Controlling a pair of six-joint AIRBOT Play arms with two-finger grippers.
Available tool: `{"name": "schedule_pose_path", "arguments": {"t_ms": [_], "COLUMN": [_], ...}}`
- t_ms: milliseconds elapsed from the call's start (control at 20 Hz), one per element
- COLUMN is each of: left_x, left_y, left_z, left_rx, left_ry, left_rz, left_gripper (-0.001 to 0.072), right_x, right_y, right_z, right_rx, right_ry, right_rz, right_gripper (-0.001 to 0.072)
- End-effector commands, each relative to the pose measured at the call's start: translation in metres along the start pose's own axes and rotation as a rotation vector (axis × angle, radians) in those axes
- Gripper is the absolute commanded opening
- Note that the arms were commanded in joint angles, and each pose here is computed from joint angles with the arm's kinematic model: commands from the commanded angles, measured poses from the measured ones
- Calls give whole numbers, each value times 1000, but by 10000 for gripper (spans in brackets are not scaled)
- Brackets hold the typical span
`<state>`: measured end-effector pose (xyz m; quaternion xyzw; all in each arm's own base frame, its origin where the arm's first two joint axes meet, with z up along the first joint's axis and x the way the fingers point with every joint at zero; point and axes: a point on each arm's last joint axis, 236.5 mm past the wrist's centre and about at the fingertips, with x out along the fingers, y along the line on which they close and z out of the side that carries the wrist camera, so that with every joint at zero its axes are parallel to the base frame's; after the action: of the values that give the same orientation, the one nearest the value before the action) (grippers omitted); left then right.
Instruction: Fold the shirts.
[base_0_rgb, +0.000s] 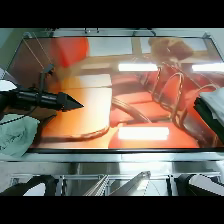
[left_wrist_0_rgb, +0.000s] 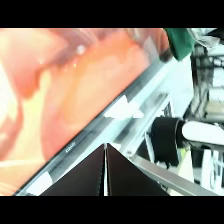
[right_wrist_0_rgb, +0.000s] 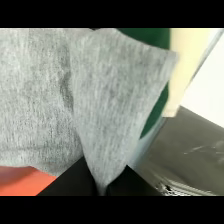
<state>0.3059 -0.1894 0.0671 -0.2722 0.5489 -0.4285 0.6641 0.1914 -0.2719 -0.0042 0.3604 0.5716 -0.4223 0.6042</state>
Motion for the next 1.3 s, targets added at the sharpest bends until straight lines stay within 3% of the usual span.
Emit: {"name": "schedule_pose_path", "arguments": {"t_ms": [0, 150, 200, 300, 400, 550, 600, 650, 700, 850, 950, 1100, 1250], "left_x": [21, 32, 33, 31, 24, 8, 1, -7, -17, -53, -70, -69, -48], "left_y": [3, 7, 7, 5, -5, -19, -24, -29, -36, -51, -54, -47, -31], "left_z": [-9, -14, -14, -12, -6, 15, 21, 26, 33, 40, 27, -17, -66], "left_rx": [-18, -36, -38, -27, 7, 75, 96, 110, 133, 182, 170, 112, 38], "left_ry": [67, 103, 105, 106, 107, 72, 61, 46, 14, -91, -153, -185, -184], "left_rz": [-21, -32, -32, -33, -43, -39, -38, -34, -21, 26, 54, 66, 62], "left_gripper": [16, 16, 14, 13, 13, 12, 11, 11, 10, 11, 11, 11, 11], "right_x": [4, 4, 4, 3, -8, -40, -56, -75, -94, -148, -164, -162, -109], "right_y": [-24, -24, -24, -25, -22, 25, 52, 83, 116, 211, 250, 280, 264], "right_z": [-6, -8, -10, -16, -15, -4, 0, 3, 2, -34, -83, -182, -261], "right_rx": [11, 4, 5, -32, -52, -52, -74, -122, -190, -440, -650, -956, -1159], "right_ry": [-7, 3, 12, 40, 44, 4, -26, -62, -102, -195, -210, -146, -75], "right_rz": [-60, -63, -59, -62, -54, 122, 202, 289, 381, 609, 650, 676, 583], "right_gripper": [10, 22, 106, 691, 711, 691, 501, 189, 17, 10, 9, 9, 9]}}
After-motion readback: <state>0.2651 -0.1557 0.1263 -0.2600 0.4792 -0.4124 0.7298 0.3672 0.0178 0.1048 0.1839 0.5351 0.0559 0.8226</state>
